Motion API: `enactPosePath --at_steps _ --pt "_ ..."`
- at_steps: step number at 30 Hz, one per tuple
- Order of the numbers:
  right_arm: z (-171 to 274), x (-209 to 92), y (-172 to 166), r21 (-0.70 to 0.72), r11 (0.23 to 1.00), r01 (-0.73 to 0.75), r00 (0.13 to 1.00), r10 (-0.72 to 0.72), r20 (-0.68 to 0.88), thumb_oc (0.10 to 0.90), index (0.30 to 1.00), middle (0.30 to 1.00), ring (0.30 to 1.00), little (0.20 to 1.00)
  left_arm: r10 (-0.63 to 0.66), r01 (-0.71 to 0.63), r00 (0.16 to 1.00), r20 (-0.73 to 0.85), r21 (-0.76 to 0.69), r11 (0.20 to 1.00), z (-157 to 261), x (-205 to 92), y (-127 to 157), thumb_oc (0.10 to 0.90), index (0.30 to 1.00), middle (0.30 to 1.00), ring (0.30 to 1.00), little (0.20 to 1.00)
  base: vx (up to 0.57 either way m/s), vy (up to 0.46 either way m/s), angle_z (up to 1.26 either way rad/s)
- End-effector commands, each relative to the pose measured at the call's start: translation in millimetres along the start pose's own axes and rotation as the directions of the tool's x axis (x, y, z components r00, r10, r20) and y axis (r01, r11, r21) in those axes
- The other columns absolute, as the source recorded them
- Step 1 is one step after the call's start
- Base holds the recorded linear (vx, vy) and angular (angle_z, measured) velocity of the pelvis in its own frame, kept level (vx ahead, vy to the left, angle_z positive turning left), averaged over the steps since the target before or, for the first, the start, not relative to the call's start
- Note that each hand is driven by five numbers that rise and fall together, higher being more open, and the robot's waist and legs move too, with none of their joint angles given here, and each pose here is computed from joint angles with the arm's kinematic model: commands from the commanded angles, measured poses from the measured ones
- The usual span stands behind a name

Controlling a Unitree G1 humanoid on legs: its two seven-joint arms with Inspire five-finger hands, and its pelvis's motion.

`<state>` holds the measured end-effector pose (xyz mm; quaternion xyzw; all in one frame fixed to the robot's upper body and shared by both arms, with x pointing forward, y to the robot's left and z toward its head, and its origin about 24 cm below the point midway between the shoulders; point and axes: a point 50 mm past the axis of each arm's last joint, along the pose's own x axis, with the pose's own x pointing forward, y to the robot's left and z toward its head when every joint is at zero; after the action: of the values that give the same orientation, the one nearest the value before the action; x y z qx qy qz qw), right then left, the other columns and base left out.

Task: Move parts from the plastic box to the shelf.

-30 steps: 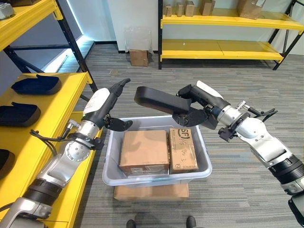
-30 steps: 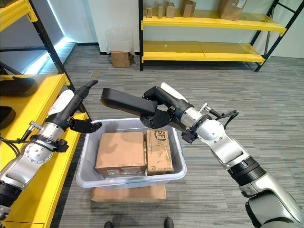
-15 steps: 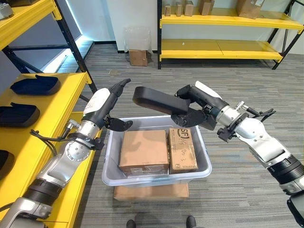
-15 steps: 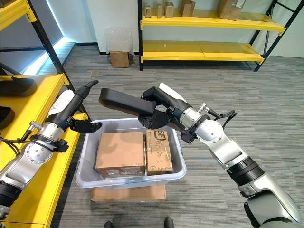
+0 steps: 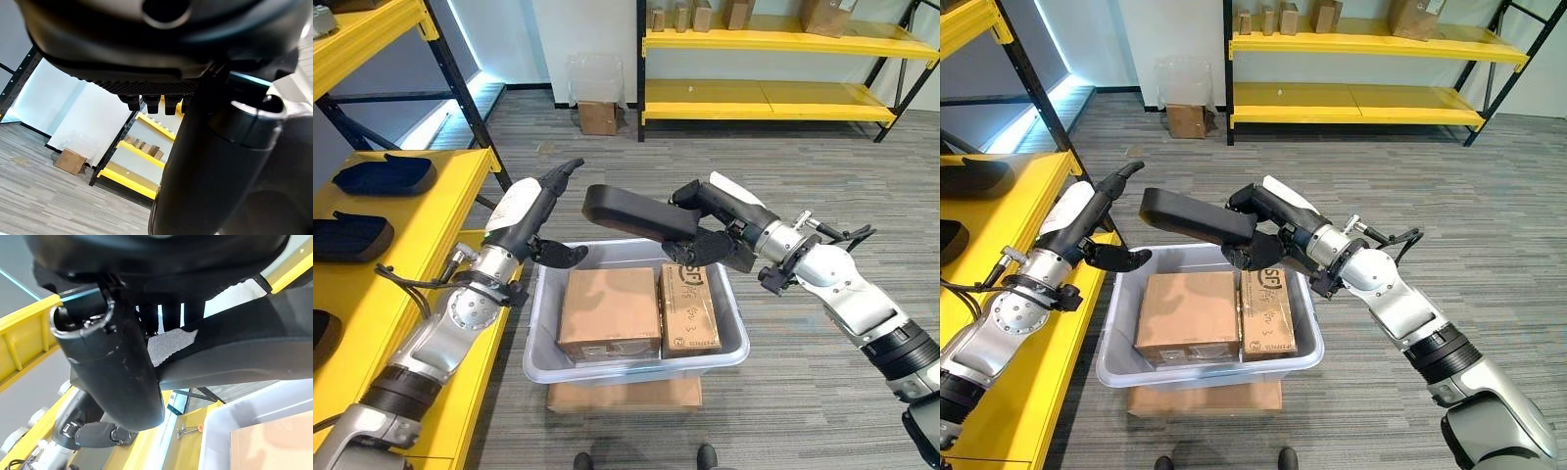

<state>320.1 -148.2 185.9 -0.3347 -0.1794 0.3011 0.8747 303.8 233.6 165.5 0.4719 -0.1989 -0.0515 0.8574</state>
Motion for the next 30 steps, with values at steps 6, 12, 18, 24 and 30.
enactPosePath --at_steps 6,12,18,24,30 --pt "52.6 13.2 -15.5 0.021 0.999 0.049 0.957 -0.053 0.284 0.400 0.300 0.300 0.300 0.300 0.066 -0.094 0.981 0.184 0.150 0.984 27.2 25.2 46.6 0.900 1.000 1.000 1.000 1.000 0.00 0.000 -0.01" --pt "54.7 15.1 -12.7 0.017 0.999 0.030 0.956 -0.034 0.292 0.400 0.300 0.300 0.300 0.300 0.022 -0.062 0.980 0.199 0.196 0.979 30.8 30.6 46.5 0.900 1.000 1.000 1.000 1.000 0.01 0.009 -0.05" --pt "55.6 14.9 -11.6 0.018 1.000 0.025 0.954 -0.029 0.298 0.400 0.300 0.300 0.300 0.300 -0.002 -0.039 0.979 0.205 0.197 0.980 32.6 33.0 42.1 0.900 1.000 1.000 1.000 1.000 0.00 0.002 -0.04" --pt "57.0 16.2 -8.7 0.016 1.000 0.012 0.952 -0.016 0.305 0.400 0.300 0.300 0.300 0.300 -0.035 -0.007 0.978 0.205 0.197 0.980 33.2 34.9 34.5 0.900 1.000 1.000 1.000 1.000 0.00 0.000 0.00" --pt "59.2 17.9 -7.8 0.018 1.000 0.009 0.949 -0.014 0.314 0.400 0.300 0.300 0.300 0.300 -0.043 0.002 0.976 0.212 0.187 0.982 35.5 38.9 31.6 0.900 1.000 1.000 1.000 1.000 0.00 0.000 0.00"
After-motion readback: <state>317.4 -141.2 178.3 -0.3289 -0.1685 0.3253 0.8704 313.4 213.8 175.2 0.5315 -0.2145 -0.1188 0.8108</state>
